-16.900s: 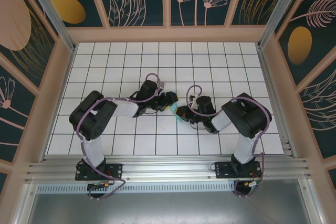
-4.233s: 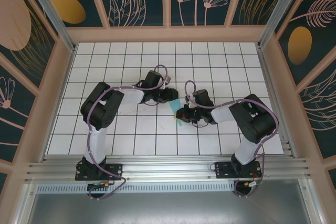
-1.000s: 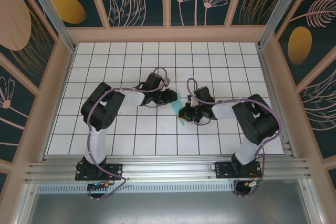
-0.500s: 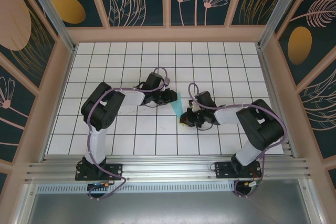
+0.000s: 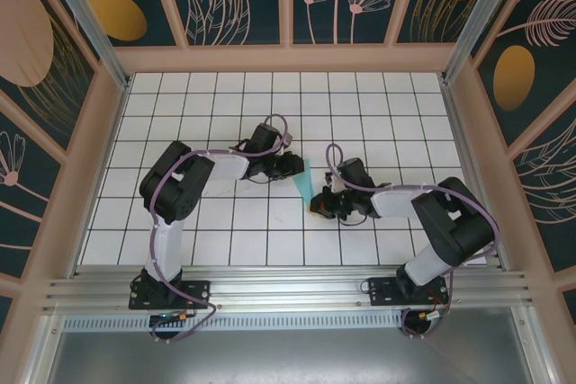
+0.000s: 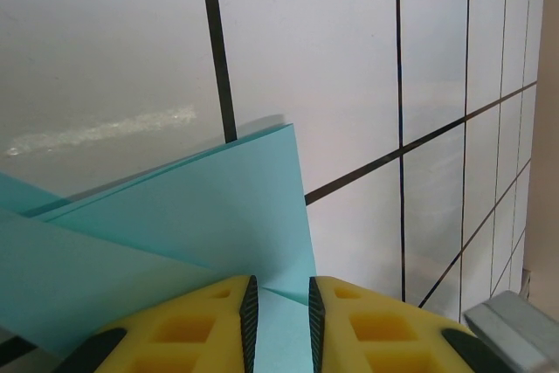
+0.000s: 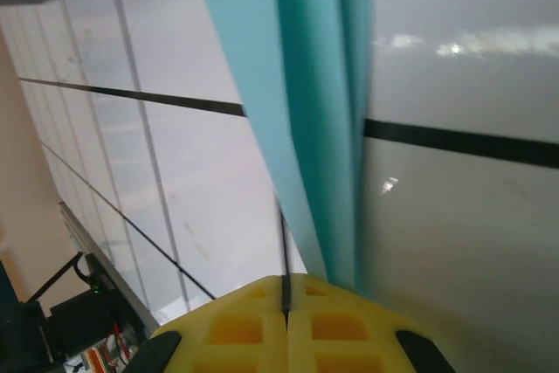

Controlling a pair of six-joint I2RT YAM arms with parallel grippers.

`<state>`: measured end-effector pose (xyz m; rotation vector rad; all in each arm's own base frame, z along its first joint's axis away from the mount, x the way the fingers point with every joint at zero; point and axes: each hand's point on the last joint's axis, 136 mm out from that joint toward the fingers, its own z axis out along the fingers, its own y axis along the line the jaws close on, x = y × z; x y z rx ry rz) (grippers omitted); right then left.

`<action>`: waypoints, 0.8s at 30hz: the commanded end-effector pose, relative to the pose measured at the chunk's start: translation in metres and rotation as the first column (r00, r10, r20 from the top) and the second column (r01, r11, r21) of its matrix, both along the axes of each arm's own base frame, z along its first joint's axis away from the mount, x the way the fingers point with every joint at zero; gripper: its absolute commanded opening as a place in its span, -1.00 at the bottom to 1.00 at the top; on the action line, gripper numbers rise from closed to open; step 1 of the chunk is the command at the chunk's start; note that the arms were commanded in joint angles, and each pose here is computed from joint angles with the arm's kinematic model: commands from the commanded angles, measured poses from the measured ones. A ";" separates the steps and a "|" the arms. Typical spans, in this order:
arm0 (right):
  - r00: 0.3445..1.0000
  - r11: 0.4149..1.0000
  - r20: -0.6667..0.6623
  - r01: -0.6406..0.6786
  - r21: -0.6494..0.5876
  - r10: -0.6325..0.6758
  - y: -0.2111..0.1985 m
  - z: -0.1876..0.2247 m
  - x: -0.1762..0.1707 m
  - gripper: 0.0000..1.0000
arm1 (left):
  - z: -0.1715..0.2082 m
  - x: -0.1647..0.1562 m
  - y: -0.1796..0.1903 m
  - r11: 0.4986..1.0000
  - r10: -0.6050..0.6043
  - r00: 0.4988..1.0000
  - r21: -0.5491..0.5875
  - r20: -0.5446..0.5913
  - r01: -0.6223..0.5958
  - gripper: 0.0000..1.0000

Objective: Fold a paper plane with a square sheet of paper (pick it up from the middle)
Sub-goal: Fold the wing for the fifth time at the center of the table.

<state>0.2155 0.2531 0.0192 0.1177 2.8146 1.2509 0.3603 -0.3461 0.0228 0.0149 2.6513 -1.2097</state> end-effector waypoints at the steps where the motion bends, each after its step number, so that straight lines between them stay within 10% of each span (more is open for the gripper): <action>1: 0.996 0.997 -0.090 0.014 -0.080 -0.022 -0.015 -0.033 -0.018 -0.97 | -0.047 -0.007 0.022 0.990 0.034 0.998 0.138 -0.060 -0.025 -0.47; 13: 0.999 1.000 0.045 0.001 0.016 -0.002 0.006 0.024 0.010 -0.96 | -0.046 -0.007 0.021 0.990 0.029 0.997 0.137 -0.065 -0.020 -0.46; 24: 0.998 0.996 -0.062 0.017 -0.092 -0.023 -0.010 -0.022 -0.002 -0.96 | -0.047 -0.008 0.021 0.990 0.027 0.997 0.137 -0.066 -0.018 -0.46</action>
